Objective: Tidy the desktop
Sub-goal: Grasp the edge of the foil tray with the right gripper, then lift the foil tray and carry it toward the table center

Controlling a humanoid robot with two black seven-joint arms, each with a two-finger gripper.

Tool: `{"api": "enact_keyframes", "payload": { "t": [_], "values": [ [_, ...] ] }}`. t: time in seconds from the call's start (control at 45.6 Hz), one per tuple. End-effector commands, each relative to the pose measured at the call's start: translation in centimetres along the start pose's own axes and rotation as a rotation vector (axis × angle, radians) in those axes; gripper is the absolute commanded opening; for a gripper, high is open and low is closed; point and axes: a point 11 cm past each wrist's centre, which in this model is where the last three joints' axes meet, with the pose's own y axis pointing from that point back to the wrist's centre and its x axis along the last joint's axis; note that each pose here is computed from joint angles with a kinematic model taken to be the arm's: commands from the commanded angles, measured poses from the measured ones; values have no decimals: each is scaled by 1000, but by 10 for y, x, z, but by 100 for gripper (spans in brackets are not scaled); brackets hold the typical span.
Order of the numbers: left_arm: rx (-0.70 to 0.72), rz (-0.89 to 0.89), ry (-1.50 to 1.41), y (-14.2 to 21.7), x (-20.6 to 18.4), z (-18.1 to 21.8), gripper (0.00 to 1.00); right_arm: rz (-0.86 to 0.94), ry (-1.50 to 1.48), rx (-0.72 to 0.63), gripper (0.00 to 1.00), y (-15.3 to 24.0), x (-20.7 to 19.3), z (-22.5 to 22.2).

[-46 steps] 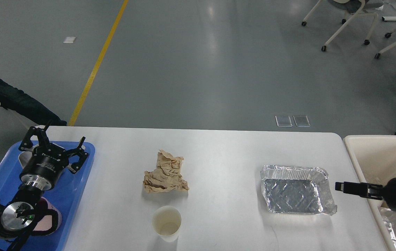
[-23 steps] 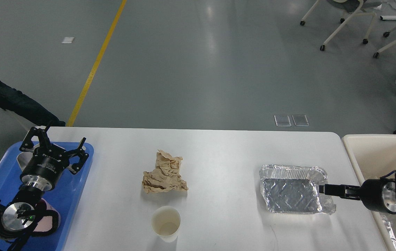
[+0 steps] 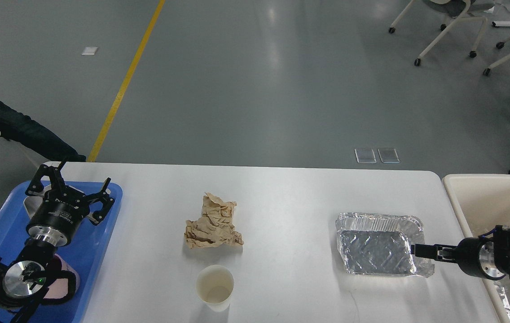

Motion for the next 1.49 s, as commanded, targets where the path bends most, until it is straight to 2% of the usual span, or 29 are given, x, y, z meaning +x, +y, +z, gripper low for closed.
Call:
{"api": "enact_keyframes", "payload": {
  "t": [0.0,0.197,0.285,0.307,0.373,0.417,0.438,0.504,0.833,1.184,1.272,1.469],
  "values": [
    [-1,-2,0,0,-1,0,97,-4,-9,-3,100,-8,-4,-1],
    [0,2,-2,0,0,1,97,-32,22,-20,88,-14,-12,1],
    [0,2,-2,0,0,1,97,-28,49,-33,78,-16,-11,2],
    [0,2,-2,0,0,1,97,-32,54,-38,73,-18,-13,3],
    [0,2,-2,0,0,1,97,-45,59,-44,49,-23,-16,3],
    [0,2,-2,0,0,1,97,-59,60,-45,20,-24,-19,4],
    [0,2,-2,0,0,1,97,-66,61,-40,10,-24,-20,4],
    [0,3,-1,0,1,0,97,-74,61,-5,0,-25,-22,-2],
    [0,3,0,0,1,0,97,-68,40,99,0,-23,-8,-23],
    [2,8,0,1,2,0,97,-55,-31,124,0,2,0,-17],
    [3,8,-1,1,1,0,97,-47,-149,156,0,19,13,-16],
    [6,12,-2,-3,-1,-1,97,19,-241,186,0,83,72,-13]
  ]
}}
